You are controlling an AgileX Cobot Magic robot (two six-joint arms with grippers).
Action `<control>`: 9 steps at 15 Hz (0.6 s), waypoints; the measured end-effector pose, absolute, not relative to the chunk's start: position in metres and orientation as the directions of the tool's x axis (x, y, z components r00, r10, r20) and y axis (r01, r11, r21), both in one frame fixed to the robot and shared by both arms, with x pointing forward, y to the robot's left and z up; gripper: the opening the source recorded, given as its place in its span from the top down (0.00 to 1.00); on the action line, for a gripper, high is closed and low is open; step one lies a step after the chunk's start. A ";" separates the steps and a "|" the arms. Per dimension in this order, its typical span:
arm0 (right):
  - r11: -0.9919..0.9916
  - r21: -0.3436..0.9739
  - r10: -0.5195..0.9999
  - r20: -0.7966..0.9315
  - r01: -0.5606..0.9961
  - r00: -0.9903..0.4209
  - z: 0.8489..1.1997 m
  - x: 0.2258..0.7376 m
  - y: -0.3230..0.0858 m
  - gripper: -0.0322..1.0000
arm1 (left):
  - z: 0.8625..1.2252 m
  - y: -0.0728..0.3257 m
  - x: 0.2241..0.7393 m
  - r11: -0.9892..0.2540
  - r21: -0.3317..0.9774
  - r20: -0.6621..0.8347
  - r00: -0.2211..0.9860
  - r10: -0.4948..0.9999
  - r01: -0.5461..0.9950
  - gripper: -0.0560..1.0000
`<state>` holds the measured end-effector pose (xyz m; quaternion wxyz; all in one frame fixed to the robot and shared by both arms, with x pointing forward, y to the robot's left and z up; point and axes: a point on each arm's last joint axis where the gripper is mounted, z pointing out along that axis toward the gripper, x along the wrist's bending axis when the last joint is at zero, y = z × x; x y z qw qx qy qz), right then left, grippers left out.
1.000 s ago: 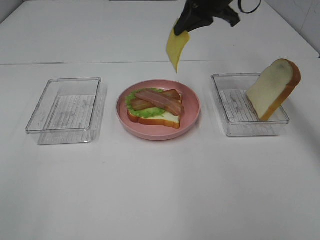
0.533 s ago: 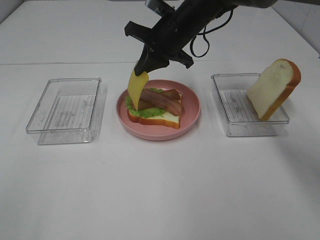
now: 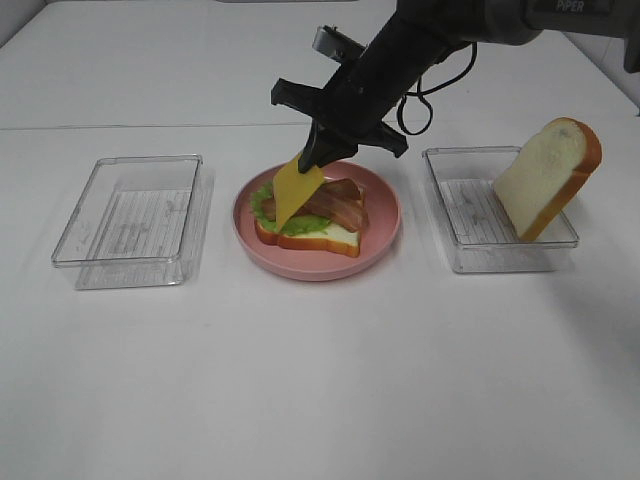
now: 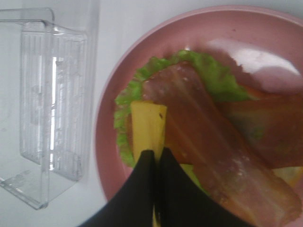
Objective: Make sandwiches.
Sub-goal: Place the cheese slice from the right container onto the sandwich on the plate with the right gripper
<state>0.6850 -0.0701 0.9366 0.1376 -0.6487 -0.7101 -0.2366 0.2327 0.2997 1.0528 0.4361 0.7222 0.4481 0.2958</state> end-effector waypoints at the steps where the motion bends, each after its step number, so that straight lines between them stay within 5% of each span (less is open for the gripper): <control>1: 0.038 0.155 0.871 0.479 0.987 -0.109 0.935 0.685 -0.072 0.95 | 1.053 0.300 0.233 -0.218 0.895 0.036 0.424 0.905 0.389 0.03; 4: 0.029 0.158 0.900 0.426 0.987 -0.094 0.933 0.687 -0.077 0.80 | 1.053 0.300 0.233 -0.218 0.895 0.036 0.424 0.905 0.389 0.03; 8: 0.066 0.139 0.912 0.393 0.988 -0.116 0.931 0.684 -0.080 0.31 | 1.053 0.300 0.233 -0.218 0.895 0.036 0.424 0.905 0.389 0.03; 9: 0.076 0.132 0.917 0.380 0.988 -0.121 0.930 0.683 -0.081 0.26 | 1.053 0.300 0.233 -0.218 0.895 0.036 0.424 0.905 0.389 0.03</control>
